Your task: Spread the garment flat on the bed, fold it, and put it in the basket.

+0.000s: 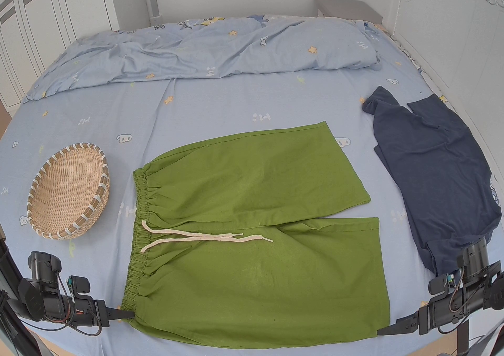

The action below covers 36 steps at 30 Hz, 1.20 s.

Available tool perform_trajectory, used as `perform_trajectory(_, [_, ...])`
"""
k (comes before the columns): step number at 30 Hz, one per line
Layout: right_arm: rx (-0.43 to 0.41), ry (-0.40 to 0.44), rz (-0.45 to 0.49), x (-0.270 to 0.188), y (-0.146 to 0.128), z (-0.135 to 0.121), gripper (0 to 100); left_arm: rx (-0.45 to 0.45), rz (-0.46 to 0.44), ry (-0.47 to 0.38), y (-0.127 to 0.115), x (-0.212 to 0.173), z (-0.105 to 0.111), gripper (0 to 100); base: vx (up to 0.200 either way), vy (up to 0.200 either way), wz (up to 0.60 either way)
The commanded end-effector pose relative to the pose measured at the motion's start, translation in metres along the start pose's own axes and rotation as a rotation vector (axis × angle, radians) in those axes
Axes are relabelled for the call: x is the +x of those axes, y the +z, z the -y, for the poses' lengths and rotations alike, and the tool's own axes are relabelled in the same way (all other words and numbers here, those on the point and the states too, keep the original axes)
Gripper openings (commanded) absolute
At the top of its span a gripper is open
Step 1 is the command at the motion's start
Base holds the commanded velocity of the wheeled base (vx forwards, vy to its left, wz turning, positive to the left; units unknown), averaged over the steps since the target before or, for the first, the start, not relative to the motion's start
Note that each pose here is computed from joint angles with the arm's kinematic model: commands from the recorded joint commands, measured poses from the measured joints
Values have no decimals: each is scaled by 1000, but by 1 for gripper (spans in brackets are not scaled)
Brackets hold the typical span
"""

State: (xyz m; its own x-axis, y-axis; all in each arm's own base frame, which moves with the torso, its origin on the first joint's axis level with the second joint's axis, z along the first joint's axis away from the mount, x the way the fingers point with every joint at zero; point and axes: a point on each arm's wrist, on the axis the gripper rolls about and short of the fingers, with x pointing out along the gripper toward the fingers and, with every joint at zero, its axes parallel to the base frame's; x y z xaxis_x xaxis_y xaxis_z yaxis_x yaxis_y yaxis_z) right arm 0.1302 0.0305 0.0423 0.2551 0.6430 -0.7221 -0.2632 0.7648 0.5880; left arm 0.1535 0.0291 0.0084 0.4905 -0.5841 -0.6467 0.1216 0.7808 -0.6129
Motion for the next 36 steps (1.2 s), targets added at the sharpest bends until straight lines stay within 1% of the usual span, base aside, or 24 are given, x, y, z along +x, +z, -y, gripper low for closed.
perform_trajectory(1, [36, 1, -74, 24, 1, 15, 100, -3, -2, 1, -1, 0, 0, 0, 0, 0, 0])
perform_trajectory(4, [8, 12, -64, 28, -1, 15, 100, -2, -3, 0, -1, 0, 0, 0, 0, 0, 0])
perform_trajectory(9, [-4, 13, -50, 32, 0, 17, 100, -2, -8, -2, -2, 0, 0, 0, 0, 0, 0])
perform_trajectory(11, [-15, 17, -58, 39, 2, 20, 100, -7, -5, 1, -1, 0, -1, 0, 0, 0, 0])
perform_trajectory(16, [-31, 37, -75, 43, 1, 18, 100, -6, -6, 0, -1, 0, 0, 0, 0, 0, 0])
perform_trajectory(17, [-31, 37, -75, 43, 1, 18, 100, -6, -6, 0, -1, 0, 0, 0, 0, 0, 0])
perform_trajectory(18, [-31, 74, -85, 43, 0, 16, 100, -3, -7, -1, -1, 1, 0, 0, 0, 0, 0])
perform_trajectory(20, [-29, 101, -86, 43, 0, 16, 100, -2, -6, -1, -1, 0, 0, 0, 0, 0, 0])
perform_trajectory(30, [-23, 124, -91, 43, 0, 16, 100, -7, -2, 2, -1, 0, -1, 0, 0, 0, 0])
perform_trajectory(31, [-18, 126, -90, 42, 0, 16, 0, -6, -3, 1, -1, 0, 0, 0, 0, 0, 0])
perform_trajectory(36, [-15, 123, -91, 42, -1, 17, 0, -7, -2, 2, -1, 0, -1, 0, 0, 0, 0])
